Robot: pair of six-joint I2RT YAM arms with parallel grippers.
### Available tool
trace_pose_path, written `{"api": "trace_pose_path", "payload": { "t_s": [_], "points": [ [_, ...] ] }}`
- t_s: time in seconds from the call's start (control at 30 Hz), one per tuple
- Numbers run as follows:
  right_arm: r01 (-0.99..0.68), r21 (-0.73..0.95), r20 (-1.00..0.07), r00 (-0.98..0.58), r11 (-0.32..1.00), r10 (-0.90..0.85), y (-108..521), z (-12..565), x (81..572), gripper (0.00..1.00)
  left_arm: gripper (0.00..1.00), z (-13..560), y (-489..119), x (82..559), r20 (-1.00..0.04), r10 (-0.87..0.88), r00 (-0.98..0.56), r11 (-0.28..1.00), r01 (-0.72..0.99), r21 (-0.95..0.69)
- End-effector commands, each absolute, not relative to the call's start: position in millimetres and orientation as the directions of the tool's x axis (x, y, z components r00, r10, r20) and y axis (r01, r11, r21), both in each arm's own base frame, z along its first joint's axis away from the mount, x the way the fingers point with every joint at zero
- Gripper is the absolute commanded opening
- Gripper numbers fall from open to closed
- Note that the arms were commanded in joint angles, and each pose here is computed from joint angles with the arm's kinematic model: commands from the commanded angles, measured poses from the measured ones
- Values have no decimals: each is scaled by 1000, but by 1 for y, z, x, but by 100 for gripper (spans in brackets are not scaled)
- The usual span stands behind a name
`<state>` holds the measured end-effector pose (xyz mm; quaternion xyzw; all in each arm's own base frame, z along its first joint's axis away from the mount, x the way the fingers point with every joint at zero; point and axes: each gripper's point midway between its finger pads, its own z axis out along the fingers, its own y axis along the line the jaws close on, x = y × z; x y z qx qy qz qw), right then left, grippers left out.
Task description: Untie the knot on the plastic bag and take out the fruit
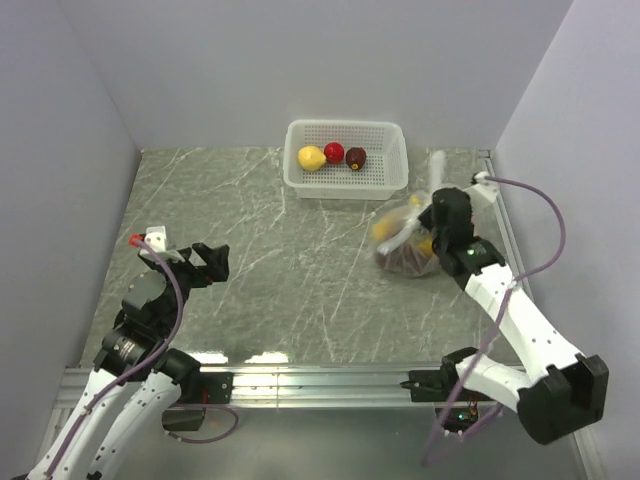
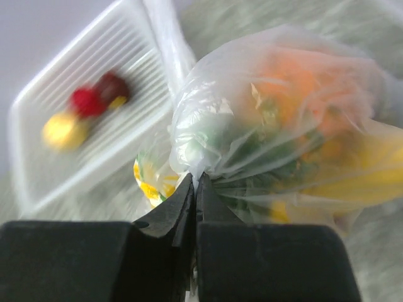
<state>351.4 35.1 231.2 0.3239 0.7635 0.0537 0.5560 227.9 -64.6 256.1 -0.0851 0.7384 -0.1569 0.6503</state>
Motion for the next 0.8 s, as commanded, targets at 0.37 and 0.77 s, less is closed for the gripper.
{"api": "trace_pose_path", "payload": {
  "t_s": [0.37,0.77],
  "points": [
    [90,747,-640,-166,658,750,223,257,297,0,99,267,-153,234,-828,-376,-415,784,335,-523],
    [-137,565,-784,-397,814,478,314,252,268,83,97,229,-184,233,-677,-450,-583,670,281,-687]
  ]
}}
